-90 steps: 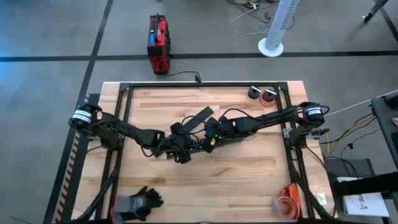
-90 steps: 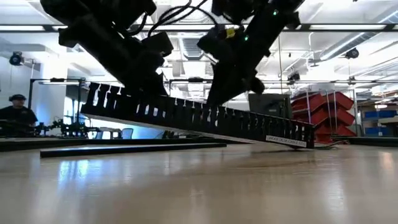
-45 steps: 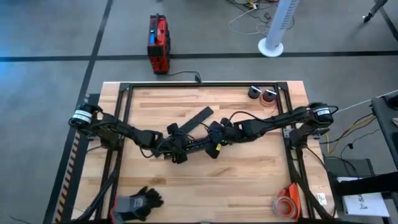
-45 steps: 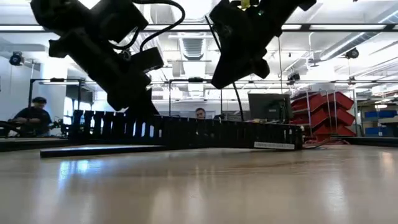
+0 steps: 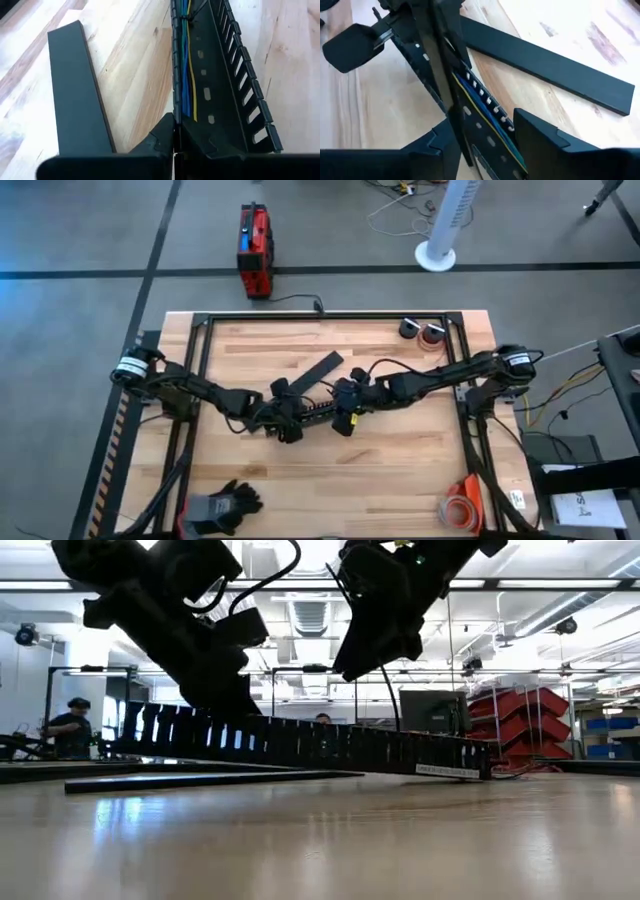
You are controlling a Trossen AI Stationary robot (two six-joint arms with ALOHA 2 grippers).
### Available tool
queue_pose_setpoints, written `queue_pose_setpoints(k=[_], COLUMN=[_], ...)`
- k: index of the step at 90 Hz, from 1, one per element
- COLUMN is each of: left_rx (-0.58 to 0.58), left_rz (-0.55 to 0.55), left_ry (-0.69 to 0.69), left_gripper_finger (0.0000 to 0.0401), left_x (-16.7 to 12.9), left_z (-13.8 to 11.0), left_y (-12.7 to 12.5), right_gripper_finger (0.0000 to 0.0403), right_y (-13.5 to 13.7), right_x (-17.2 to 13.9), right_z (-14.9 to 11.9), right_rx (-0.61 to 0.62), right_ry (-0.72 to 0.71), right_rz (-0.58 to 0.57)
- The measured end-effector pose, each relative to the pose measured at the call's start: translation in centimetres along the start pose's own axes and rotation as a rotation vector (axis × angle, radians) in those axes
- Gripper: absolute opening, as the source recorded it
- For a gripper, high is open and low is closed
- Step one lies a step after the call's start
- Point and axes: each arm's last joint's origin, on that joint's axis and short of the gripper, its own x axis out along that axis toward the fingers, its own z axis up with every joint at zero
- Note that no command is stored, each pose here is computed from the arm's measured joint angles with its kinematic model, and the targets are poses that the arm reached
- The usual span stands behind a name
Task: Ziptie cables
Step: Put the ziptied cable wires in a black cable duct
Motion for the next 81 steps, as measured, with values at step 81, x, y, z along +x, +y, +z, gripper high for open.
queue_pose_setpoints(k=[81], left_rx=[-0.013], left_rz=[-0.008], left_ry=[-0.027], left_gripper_finger=[0.0006], left_x=[-0.01], left_z=[0.30], left_y=[-0.08], right_gripper_finger=[0.0148], right_y=[0.48], right_x=[0.73], right_z=[-0.20], right_rx=[-0.107], right_ry=[-0.012], right_rz=[0.045])
